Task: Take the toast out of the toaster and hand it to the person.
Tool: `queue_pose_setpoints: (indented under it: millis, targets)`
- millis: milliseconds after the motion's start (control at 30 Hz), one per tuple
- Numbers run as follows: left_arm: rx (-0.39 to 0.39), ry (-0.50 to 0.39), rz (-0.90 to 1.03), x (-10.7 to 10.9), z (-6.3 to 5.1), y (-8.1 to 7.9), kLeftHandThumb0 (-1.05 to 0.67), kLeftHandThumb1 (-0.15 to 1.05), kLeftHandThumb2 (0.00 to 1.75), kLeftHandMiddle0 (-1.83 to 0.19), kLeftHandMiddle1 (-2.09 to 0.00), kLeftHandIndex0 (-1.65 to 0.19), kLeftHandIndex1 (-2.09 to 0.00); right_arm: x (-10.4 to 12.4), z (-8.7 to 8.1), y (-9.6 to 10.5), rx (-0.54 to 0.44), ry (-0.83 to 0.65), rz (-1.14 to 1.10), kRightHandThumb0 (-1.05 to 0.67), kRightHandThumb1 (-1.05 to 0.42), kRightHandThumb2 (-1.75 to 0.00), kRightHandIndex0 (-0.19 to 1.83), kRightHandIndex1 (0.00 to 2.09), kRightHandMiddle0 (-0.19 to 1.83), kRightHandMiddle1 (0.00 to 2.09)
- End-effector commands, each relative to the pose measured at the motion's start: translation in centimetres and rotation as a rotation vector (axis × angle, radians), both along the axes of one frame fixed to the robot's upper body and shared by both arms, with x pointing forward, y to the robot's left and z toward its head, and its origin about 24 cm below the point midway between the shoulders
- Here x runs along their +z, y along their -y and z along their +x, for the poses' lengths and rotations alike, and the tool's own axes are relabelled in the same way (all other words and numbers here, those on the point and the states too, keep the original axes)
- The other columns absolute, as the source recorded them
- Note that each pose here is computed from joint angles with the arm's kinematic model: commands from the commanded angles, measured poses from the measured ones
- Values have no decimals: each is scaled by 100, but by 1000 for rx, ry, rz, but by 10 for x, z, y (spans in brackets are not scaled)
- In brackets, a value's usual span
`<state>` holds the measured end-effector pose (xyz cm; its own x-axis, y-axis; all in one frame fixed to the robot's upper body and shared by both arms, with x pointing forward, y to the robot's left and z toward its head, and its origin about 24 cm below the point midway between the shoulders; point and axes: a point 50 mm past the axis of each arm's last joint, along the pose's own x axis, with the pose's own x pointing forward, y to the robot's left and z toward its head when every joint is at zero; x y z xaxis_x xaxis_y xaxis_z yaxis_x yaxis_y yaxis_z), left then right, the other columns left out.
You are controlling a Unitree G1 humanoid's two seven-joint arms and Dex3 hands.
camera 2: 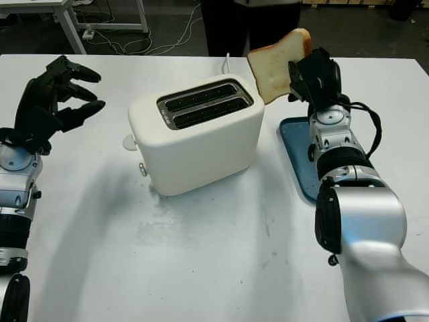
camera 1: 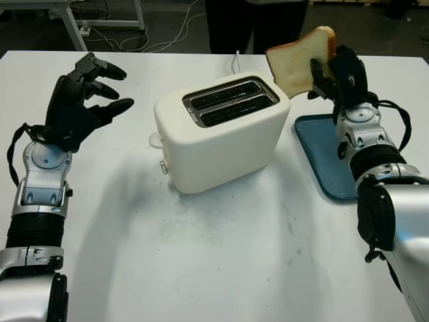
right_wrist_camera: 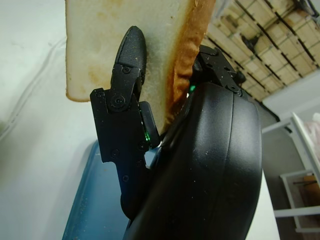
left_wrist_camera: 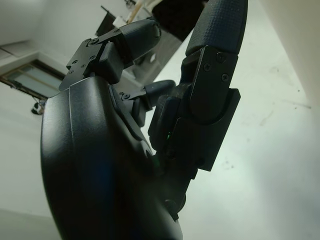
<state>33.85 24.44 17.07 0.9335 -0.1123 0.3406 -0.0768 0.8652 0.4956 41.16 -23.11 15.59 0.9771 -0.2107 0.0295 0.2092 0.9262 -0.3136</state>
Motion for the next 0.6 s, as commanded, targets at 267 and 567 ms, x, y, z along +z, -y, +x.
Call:
queue_pose_setpoints:
  millis: [267, 567]
  targets:
    - [3, -2, -7, -2, -2, -2, -94, 92, 8, -32, -137, -27, -123, -1, 1, -1, -6, -6, 66, -16, -92, -49, 64, 175, 32, 175]
    - [0, 1, -4, -1, -2, -1, -94, 92, 7, -32, -138, -27, -125, 1, 1, 0, -5, -6, 48, -16, -92, -51, 67, 175, 35, 175]
